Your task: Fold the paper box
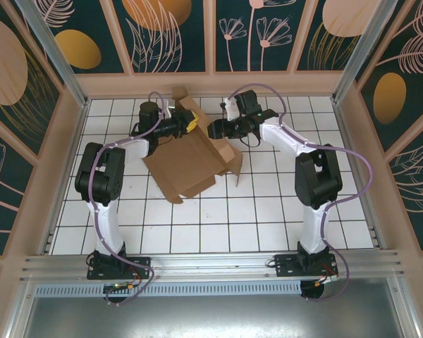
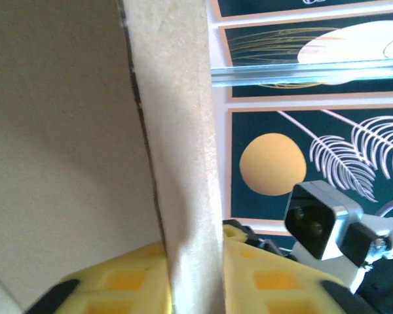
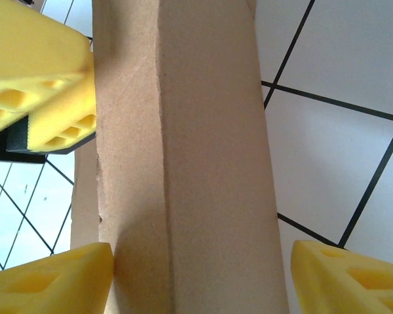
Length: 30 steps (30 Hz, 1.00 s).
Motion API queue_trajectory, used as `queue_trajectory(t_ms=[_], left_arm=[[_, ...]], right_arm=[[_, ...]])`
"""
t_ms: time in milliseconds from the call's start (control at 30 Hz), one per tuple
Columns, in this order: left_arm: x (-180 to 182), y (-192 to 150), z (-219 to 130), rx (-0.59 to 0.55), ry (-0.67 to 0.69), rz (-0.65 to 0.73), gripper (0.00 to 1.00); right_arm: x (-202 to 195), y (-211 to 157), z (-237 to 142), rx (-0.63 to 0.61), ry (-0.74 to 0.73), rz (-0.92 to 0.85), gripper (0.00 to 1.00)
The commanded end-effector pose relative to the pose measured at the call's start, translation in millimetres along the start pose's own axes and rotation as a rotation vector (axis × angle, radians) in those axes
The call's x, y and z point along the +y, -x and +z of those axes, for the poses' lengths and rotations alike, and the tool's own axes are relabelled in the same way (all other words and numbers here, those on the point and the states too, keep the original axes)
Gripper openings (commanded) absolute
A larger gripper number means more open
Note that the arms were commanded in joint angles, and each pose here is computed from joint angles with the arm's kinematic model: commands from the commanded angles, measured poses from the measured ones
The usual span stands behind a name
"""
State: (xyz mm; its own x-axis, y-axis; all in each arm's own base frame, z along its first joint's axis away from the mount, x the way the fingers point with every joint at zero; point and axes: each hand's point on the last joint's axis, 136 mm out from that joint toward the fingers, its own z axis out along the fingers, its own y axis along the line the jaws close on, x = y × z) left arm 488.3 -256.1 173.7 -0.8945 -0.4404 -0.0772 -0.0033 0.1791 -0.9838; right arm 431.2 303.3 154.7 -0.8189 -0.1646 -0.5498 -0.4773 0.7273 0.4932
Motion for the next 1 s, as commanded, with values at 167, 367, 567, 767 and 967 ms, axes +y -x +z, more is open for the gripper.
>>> queue_trajectory(t_ms=[167,367,567,767,967], left_arm=[[-22.6,-3.3,-0.6,0.045,-0.1,0.112,0.44],[0.1,7.6,-5.5,0.024,-0.053,0.106,0.5],[0.9,17.1,-10.9,0.01,-0.05,0.14,0.54],[2.1,27.0,1.7,0.057,-0.07,0.18,0.54],[-3.2,30.0,7.2,0.08,-0.117,0.183,0.42]], right_arm=[[-10.1,-16.1,12.9,0.059,-0.018,-0.016,0.67],[-10.8,-18.6,12.5,0.066,-0.016,-0.022,0.67],[-7.6,-19.3,10.9,0.068,0.012,-0.027,0.64],[-1.9,-25.7,12.3,0.092,0.051,-0.046,0.62],[2.1,-28.5,12.4,0.1,0.082,-0.057,0.61]])
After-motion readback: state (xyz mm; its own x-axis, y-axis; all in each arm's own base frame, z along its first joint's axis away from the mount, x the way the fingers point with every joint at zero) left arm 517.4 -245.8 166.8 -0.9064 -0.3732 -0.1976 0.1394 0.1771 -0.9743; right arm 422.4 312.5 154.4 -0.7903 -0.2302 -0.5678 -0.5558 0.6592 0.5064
